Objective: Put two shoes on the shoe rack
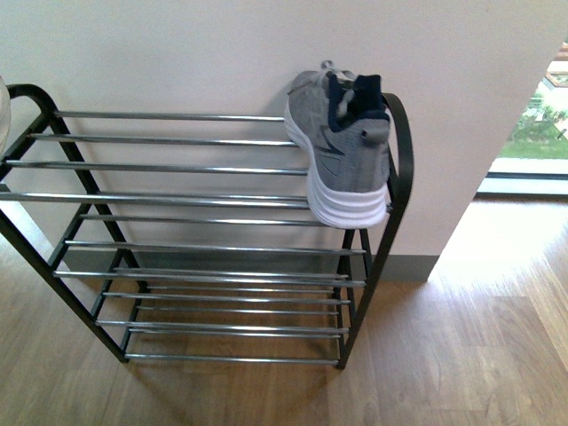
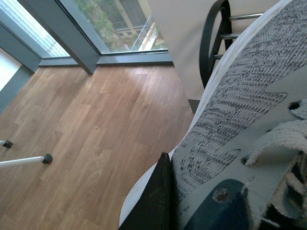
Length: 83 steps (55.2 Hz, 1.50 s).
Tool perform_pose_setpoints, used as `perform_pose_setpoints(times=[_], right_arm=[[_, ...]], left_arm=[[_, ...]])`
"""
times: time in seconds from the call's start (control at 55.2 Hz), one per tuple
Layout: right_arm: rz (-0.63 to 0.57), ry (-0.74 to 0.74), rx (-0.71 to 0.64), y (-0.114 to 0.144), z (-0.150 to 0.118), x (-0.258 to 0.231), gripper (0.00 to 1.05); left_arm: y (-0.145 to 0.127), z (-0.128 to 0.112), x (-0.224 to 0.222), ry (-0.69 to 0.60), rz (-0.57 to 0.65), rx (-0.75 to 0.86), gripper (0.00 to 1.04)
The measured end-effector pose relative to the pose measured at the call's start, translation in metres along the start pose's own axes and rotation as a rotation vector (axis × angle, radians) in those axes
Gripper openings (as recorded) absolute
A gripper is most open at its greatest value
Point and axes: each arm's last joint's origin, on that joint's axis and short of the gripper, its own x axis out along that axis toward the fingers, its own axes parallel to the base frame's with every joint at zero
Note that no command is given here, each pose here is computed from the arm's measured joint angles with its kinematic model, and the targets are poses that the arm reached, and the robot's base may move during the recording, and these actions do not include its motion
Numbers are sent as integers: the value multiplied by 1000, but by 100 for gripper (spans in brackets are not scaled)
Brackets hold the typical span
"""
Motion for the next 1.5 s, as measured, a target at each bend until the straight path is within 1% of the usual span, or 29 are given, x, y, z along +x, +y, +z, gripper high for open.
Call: perform_pose_setpoints(times=[0.253,0.507,0.561,0.652,0.724,0.76,0.796,0.851,0.887,0.977,1.068,1.303,1.412,1.502], right_arm=[[-2,0,0,0,0,0,95],[5,0,0,0,0,0,95],[3,0,0,0,0,0,95],[3,0,0,0,0,0,95],[3,0,0,0,0,0,95],[3,0,0,0,0,0,95],[3,0,0,0,0,0,95],[2,0,0,0,0,0,95],[2,0,0,0,0,0,95],[2,0,0,0,0,0,95],[2,0,0,0,0,0,95],[2,0,0,0,0,0,95],[2,0,0,0,0,0,95],[2,0,0,0,0,0,95]], left_arm=[[0,0,0,-1,-6,1,2],[1,0,0,-1,16,-5,2],[0,2,0,-26,-36,-78,2],[-4,6,3,-8,-137,-203,2],[-8,18,10,29,-205,-314,2],[-12,30,16,51,-244,-391,2],[-17,44,25,76,-278,-463,2],[-30,76,45,103,-315,-577,2],[-39,91,55,118,-322,-608,2],[-59,112,76,170,-331,-639,2],[-82,124,95,249,-333,-637,2],[-140,133,125,450,-359,-548,2],[-162,144,133,493,-384,-502,2],[-178,155,140,500,-414,-449,2]])
